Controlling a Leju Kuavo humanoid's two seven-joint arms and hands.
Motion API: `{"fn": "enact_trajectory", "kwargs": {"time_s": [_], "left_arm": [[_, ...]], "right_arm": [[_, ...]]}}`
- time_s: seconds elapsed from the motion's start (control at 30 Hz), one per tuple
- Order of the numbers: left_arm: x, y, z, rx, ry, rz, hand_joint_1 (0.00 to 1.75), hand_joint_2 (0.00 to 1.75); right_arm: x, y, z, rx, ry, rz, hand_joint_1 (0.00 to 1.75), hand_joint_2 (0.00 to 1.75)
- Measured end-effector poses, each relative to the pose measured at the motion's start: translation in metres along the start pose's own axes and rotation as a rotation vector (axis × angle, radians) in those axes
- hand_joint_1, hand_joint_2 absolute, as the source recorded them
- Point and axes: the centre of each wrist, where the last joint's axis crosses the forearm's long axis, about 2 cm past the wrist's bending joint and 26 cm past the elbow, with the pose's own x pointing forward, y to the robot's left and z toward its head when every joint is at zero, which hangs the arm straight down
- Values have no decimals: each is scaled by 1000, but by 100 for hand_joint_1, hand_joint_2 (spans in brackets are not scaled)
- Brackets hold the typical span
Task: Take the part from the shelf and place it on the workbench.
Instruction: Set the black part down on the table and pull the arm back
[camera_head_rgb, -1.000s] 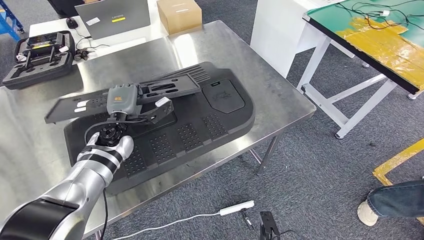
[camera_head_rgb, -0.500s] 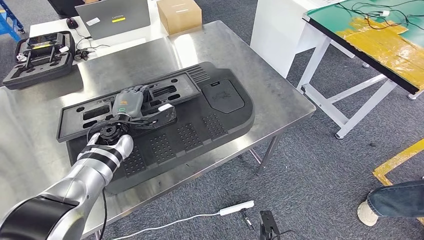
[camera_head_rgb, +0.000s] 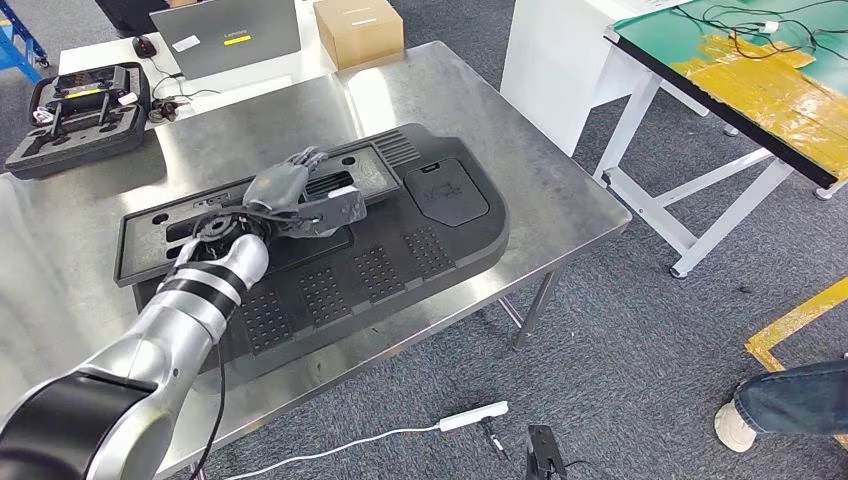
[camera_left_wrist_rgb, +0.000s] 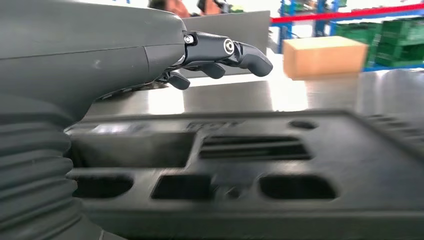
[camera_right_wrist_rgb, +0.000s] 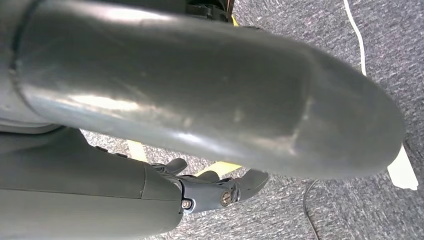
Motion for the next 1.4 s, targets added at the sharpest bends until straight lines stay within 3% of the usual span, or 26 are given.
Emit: {"fn": "enact_trajectory", "kwargs": {"time_s": [0.33,0.5,0.63,0.8,1.23,1.4], "left_arm": [[9,45,-3,98,-145,158,0,0],[19,54,1,333,-235,173,0,0],[28,50,9,521,-294,181,0,0],[35,47,19,633,-342,192,0,0],[35,50,29,703,-372,181,0,0],[32,42,31,689,-364,187,0,0]], "right_arm": [[-7,-4,1,-14,1,-20,0,0],[-7,-5,0,-20,-7,-20,0,0],[-7,-4,1,-25,-12,6,0,0],[-5,-1,1,-21,-12,38,0,0],[0,5,2,-10,-20,60,0,0],[0,3,1,-13,-20,59,0,0]]}}
